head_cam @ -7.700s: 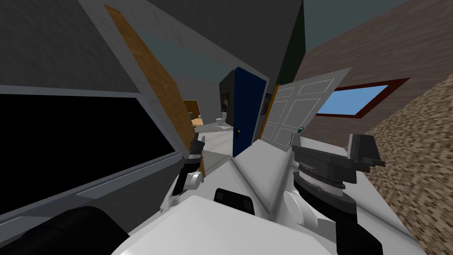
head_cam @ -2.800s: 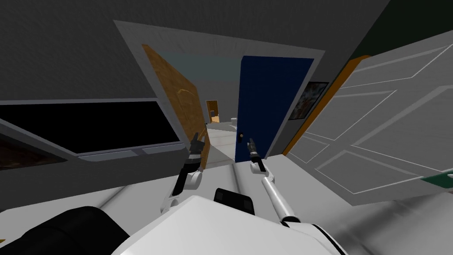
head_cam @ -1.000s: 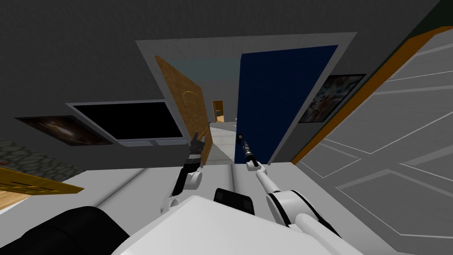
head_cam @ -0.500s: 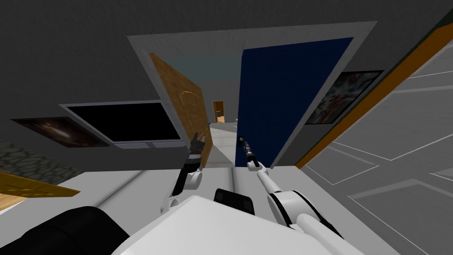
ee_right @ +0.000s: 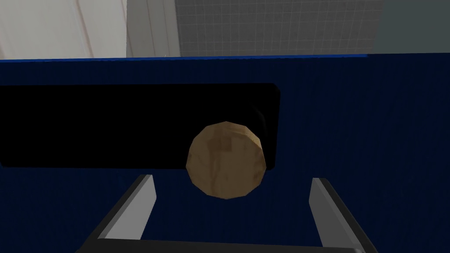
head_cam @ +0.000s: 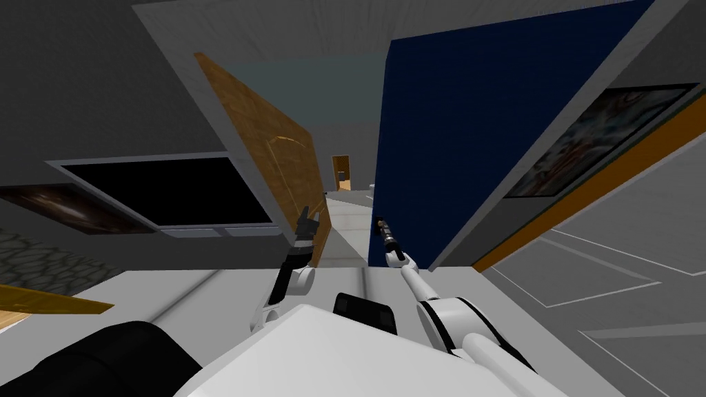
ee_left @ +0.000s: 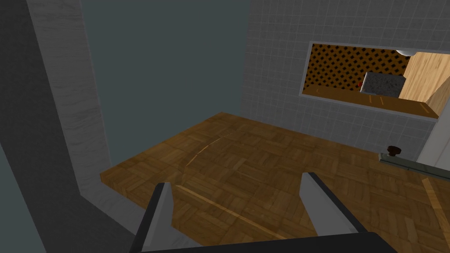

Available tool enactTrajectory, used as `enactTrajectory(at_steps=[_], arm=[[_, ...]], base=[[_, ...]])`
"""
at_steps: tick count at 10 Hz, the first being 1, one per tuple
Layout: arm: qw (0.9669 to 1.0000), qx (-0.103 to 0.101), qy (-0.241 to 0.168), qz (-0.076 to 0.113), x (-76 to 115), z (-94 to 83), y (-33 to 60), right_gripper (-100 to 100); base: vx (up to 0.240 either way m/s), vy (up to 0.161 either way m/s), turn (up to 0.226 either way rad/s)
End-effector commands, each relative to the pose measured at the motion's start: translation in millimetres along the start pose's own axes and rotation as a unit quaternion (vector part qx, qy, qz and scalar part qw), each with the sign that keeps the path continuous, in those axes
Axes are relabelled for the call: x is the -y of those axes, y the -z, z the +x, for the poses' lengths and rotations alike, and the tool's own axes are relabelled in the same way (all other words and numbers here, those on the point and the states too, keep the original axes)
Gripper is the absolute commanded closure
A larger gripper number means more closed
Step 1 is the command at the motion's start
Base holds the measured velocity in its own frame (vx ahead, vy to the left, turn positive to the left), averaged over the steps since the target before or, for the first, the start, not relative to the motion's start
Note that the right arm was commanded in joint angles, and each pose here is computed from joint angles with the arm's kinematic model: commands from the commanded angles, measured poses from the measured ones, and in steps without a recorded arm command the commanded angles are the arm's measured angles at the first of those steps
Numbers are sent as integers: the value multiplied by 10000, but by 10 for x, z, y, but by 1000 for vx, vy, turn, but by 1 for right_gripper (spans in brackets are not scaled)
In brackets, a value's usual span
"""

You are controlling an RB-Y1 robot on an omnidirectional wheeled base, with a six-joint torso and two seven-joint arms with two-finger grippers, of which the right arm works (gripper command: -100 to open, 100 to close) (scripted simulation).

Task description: Push the door open

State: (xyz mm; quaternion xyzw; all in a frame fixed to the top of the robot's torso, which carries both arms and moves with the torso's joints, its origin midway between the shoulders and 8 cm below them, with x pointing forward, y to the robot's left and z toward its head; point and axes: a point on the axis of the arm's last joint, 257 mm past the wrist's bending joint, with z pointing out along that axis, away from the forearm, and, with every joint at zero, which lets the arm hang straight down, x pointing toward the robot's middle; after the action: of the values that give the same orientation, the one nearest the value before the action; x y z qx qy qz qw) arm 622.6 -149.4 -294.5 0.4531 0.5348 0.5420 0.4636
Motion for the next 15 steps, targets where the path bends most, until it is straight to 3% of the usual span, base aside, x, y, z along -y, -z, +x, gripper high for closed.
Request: enactTrajectory(at_steps=[1, 3, 4, 9, 15], arm=[[10000, 6, -30, 2, 10, 17, 8, -100], [10000, 5, -36, 3, 13, 28, 8, -100], [10000, 5, -36, 3, 13, 28, 8, 100], [10000, 5, -36, 3, 13, 28, 8, 100], [9996, 265, 5, 39, 36, -286, 32, 100]], base=[[197, 36, 22], [132, 41, 13], [-9, -4, -4], [-15, -5, 2], [125, 67, -32]])
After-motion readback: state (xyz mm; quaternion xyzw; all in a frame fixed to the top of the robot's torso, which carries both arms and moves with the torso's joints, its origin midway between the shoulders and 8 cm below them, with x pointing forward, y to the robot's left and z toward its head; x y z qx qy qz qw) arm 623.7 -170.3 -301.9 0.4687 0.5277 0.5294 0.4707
